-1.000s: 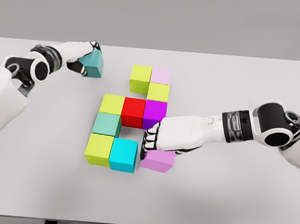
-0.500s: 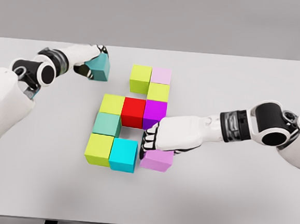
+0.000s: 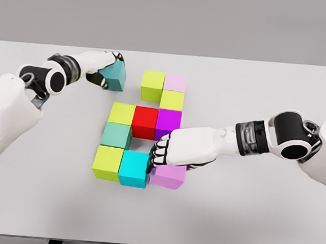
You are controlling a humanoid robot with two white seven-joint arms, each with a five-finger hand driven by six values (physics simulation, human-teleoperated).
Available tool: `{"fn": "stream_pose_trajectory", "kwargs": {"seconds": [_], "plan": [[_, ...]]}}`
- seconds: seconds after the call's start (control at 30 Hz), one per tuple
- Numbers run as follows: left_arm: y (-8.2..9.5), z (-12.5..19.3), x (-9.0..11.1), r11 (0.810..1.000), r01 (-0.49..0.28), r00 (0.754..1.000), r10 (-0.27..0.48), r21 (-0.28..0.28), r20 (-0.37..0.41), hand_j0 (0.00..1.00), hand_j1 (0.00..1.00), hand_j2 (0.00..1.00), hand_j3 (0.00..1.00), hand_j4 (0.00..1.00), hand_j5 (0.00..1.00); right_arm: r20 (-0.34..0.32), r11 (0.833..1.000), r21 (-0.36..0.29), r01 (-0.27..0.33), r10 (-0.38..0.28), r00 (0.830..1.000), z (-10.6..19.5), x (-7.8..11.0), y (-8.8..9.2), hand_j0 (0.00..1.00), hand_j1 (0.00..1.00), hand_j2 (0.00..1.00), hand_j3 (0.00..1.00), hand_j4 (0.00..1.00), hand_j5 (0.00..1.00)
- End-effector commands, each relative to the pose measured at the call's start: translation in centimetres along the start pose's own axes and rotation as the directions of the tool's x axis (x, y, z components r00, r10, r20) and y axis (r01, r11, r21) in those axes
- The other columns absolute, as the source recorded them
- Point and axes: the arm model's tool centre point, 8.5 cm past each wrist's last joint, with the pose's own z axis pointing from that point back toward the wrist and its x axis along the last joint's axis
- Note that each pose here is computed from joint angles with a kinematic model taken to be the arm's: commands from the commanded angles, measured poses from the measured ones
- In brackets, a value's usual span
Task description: Assemble the squares on the desktop into the number 2
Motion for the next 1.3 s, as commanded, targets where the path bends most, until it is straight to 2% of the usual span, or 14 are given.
{"fn": "stream_pose_trajectory", "kwargs": {"seconds": [0.0,0.07,0.17,0.27,0.33,0.4,0.43,0.53,0.63,0.8,1.27], "plan": [[0.0,-0.1,0.4,1.000,-0.001,1.000,0.001,0.001,0.009,0.33,0.33,0.33,0.33,0.33,0.33,-0.006,1.000,-0.006,-0.005,0.005,1.000,0.2,0.0,-0.3,1.00,1.00,1.00,1.00,1.00,1.00],[0.6,-0.1,0.6,1.000,0.002,1.000,-0.002,0.012,0.014,0.33,0.33,0.33,0.33,0.33,0.33,-0.005,1.000,-0.010,-0.009,0.009,1.000,0.2,0.0,-0.5,1.00,1.00,1.00,1.00,1.00,1.00],[0.6,-0.2,0.6,1.000,-0.001,1.000,0.000,0.010,0.012,0.33,0.33,0.33,0.33,0.33,0.33,-0.019,0.999,-0.030,-0.019,0.018,1.000,0.7,-0.2,-1.2,1.00,1.00,1.00,1.00,1.00,1.00],[0.5,-0.3,0.7,1.000,-0.003,1.000,0.003,0.009,0.014,0.33,0.33,0.33,0.33,0.33,0.33,-0.033,0.999,-0.029,-0.016,0.015,0.999,1.3,-0.4,-1.1,1.00,1.00,1.00,1.00,1.00,1.00],[0.4,-0.6,1.0,1.000,-0.008,1.000,0.008,0.004,0.017,0.33,0.33,0.33,0.33,0.33,0.33,-0.070,0.999,-0.040,-0.017,0.014,0.997,3.0,-0.8,-1.3,1.00,1.00,1.00,1.00,1.00,1.00],[0.2,-0.8,1.1,1.000,-0.012,1.000,0.012,-0.001,0.016,0.33,0.33,0.33,0.33,0.33,0.33,-0.116,0.998,-0.048,0.050,-0.055,0.992,6.6,-1.3,-0.6,1.00,1.00,1.00,1.00,1.00,1.00],[0.2,-0.9,1.3,1.000,-0.014,1.000,0.014,-0.002,0.019,0.33,0.33,0.33,0.33,0.33,0.33,-0.148,0.997,-0.025,0.068,-0.071,0.986,8.1,-1.4,0.3,1.00,1.00,1.00,1.00,1.00,1.00],[0.1,-1.0,1.4,1.000,-0.017,1.000,0.017,-0.004,0.022,0.33,0.33,0.33,0.33,0.33,0.33,-0.190,0.992,0.027,0.122,-0.114,0.975,10.0,-1.2,2.7,1.00,1.00,1.00,1.00,1.00,1.00],[0.0,-1.3,2.1,1.000,-0.018,0.999,0.018,-0.005,0.032,0.33,0.33,0.33,0.33,0.33,0.33,-0.171,0.983,0.089,0.163,-0.146,0.974,9.2,-0.5,5.1,1.00,1.00,1.00,1.00,1.00,1.00],[0.1,-1.7,2.3,1.000,-0.023,0.999,0.023,-0.009,0.033,0.33,0.33,0.33,0.33,0.33,0.33,-0.134,0.979,0.130,0.157,-0.140,0.981,7.3,0.0,6.2,1.00,1.00,1.00,1.00,1.00,1.00],[0.1,-2.3,2.6,0.999,-0.034,0.999,0.035,-0.018,0.035,0.35,0.35,0.35,0.35,0.35,0.35,-0.090,0.986,0.108,0.129,-0.120,0.989,5.3,0.1,5.3,1.00,1.00,1.00,1.00,1.00,1.00]]}}
